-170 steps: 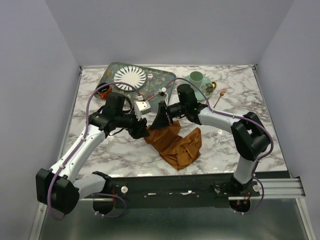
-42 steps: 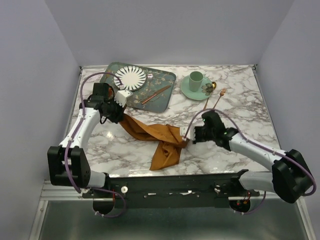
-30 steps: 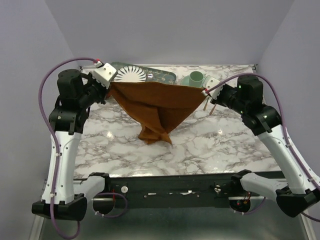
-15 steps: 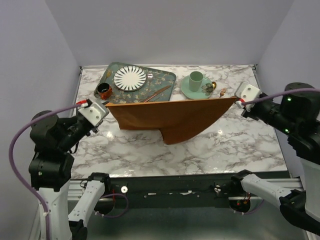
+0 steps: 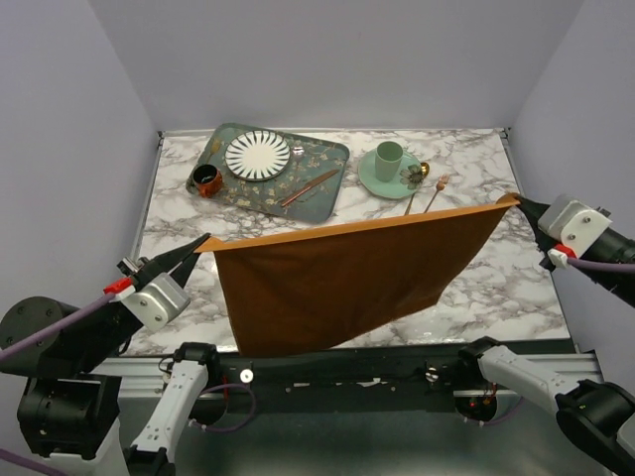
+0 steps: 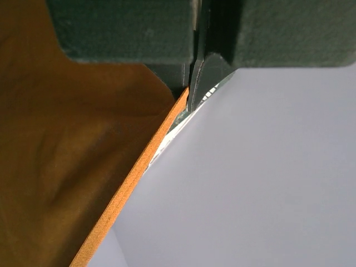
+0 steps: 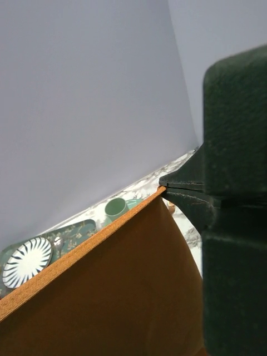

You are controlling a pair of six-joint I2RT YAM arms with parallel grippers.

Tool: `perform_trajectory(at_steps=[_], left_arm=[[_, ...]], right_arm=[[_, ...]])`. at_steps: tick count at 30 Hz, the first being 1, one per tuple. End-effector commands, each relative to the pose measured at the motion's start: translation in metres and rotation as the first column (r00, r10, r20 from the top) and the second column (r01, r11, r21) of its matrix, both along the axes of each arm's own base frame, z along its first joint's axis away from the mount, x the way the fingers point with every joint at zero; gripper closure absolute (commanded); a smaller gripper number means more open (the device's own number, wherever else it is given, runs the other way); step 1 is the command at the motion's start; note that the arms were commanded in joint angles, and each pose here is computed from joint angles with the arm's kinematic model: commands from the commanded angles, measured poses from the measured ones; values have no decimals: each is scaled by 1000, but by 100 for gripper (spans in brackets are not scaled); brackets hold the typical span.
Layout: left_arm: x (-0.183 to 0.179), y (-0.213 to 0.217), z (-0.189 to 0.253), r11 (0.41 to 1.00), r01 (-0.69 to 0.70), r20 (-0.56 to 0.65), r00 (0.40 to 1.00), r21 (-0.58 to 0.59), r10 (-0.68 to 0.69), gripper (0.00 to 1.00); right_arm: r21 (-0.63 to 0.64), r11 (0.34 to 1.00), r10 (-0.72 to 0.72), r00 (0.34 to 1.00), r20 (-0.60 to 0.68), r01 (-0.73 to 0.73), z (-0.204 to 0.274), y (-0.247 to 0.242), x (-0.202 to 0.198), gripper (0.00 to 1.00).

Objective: Fold the napkin into a case and place the utensils inside
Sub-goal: Flatten out the crumpled napkin at the center of the board, then fold and flatten the napkin at the center of the board.

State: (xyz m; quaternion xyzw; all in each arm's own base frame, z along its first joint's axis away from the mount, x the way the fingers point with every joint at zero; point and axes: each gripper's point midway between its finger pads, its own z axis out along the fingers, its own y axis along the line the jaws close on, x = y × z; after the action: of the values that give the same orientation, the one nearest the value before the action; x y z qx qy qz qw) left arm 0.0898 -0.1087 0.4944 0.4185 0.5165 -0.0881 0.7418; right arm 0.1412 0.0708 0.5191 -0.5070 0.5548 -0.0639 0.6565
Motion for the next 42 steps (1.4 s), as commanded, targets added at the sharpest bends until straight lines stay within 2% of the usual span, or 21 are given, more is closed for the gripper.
perform_trajectory(at_steps=[1,3,5,8,12,14,15,18,19,20,21,23,24,26,29,34,38,42], left_arm=[[48,29,-23,976,-216,-146,967,-30,209,100],[83,45,-39,947,-322,-212,926,-8,313,100],[106,54,-50,924,-382,-251,893,13,373,100],[147,53,-77,919,-391,-338,860,41,381,100],[203,46,-144,923,-376,-479,797,83,368,100],[226,47,-162,918,-386,-493,783,92,379,100],[242,48,-190,912,-390,-541,744,124,392,100],[278,52,-230,899,-397,-583,692,184,425,100],[287,52,-239,897,-398,-593,681,194,430,100],[294,52,-247,897,-392,-600,674,203,430,100],[309,51,-265,897,-383,-623,652,221,432,100],[324,51,-280,894,-381,-635,636,235,438,100],[337,51,-295,892,-372,-651,616,256,444,100],[350,54,-308,884,-372,-655,599,283,461,100],[371,59,-329,874,-368,-669,566,318,482,100],[383,55,-332,895,-326,-685,579,304,443,100],[366,49,-326,917,-267,-694,600,296,399,100],[321,46,-334,925,-168,-717,590,341,371,100]], right_arm=[[-131,949,-296,952,-73,285,-40,-47,25,99],[-213,910,-380,920,-91,355,-66,-52,55,99],[-243,878,-434,900,-39,413,-71,-52,84,99],[-272,880,-428,899,-98,389,-100,-34,115,99],[-377,865,-428,878,-214,330,-171,-7,174,99],[-401,870,-405,881,-246,288,-201,6,200,99],[-442,857,-417,859,-296,264,-231,10,220,99],[-441,859,-428,838,-339,260,-255,12,264,99],[-471,851,-439,808,-393,233,-286,16,284,99],[-470,855,-432,800,-416,218,-296,18,294,99],[-448,860,-436,806,-401,242,-285,17,312,99],[-473,855,-440,778,-449,210,-318,22,334,99],[-476,855,-436,781,-447,205,-320,25,344,99],[-504,847,-437,759,-482,168,-347,28,354,99],[-527,835,-451,743,-496,155,-359,28,362,99],[-533,833,-458,728,-510,151,-364,26,356,99],[-530,837,-448,725,-523,135,-358,21,332,99],[-541,838,-434,687,-584,70,-377,16,295,99]])
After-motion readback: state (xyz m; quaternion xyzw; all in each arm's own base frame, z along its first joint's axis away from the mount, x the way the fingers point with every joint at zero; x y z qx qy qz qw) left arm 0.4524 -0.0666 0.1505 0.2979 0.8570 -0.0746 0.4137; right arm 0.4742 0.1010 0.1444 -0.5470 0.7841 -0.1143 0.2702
